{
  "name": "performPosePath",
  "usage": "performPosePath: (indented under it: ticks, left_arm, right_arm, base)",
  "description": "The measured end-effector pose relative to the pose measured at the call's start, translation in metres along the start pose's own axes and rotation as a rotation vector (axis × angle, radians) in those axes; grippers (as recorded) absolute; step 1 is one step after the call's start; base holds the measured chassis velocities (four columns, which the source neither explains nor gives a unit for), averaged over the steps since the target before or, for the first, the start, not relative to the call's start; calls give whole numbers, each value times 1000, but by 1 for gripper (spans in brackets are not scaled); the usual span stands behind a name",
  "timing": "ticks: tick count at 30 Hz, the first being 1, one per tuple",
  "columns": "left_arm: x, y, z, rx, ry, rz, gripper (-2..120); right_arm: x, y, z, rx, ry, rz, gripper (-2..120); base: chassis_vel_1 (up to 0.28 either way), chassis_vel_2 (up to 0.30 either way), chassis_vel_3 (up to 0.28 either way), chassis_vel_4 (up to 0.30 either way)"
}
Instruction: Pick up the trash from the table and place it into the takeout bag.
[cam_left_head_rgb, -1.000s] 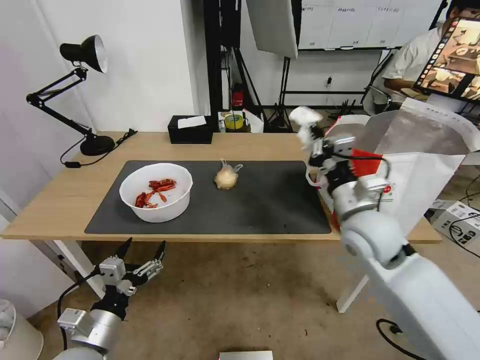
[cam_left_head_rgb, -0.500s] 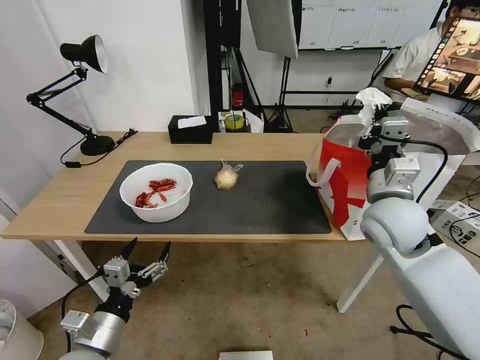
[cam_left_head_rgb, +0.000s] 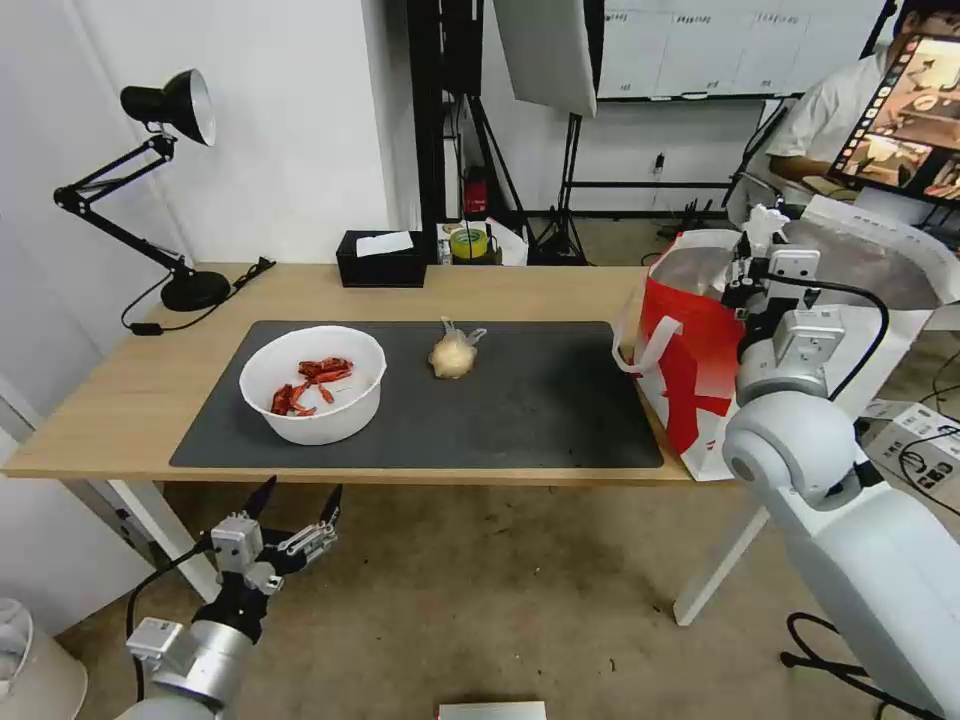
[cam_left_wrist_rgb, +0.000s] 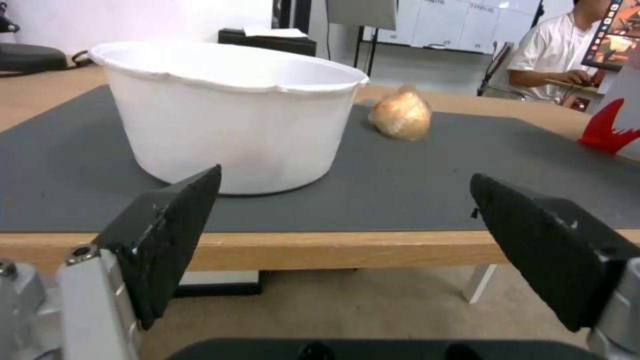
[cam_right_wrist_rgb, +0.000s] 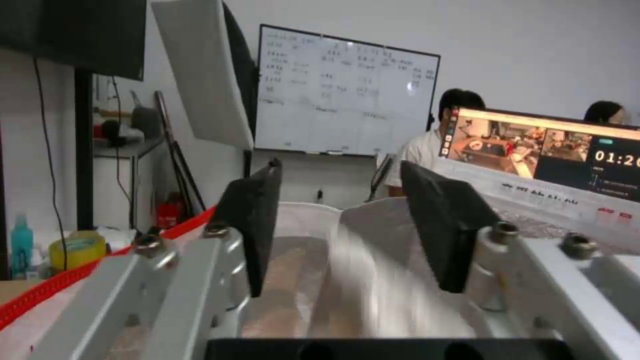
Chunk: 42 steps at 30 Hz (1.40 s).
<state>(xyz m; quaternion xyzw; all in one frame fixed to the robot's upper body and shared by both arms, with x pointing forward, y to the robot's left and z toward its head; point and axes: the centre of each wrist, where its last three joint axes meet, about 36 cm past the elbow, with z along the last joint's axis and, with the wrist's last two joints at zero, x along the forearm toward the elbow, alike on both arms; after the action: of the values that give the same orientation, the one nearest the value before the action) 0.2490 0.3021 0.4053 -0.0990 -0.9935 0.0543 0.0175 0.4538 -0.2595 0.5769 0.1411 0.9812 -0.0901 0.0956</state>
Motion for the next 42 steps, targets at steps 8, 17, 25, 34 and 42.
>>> performPosePath:
  ticks: [8,17,25,34,42]
  left_arm:
    - [0,1,0,0,2,-1,100]
    - [-1,0,-2,2,-3,0,100]
    - [-1,1,-1,4,-3,-7,100]
    - [0,1,-2,6,-8,-13,100]
    - [0,2,-3,2,-30,-16,100]
  right_arm:
    - [1,1,0,-18,40,-21,82]
    - [6,-1,-13,-71,6,-71,100]
    - [19,-1,-19,-124,-86,-250,100]
    - [67,3,-6,-210,-74,-559,100]
    - [123,-7,34,-195,-1,-658,100]
  base:
    - [0,0,0,0]
    - [0,0,0,0]
    - [0,0,0,0]
    - [0,0,0,0]
    - [0,0,0,0]
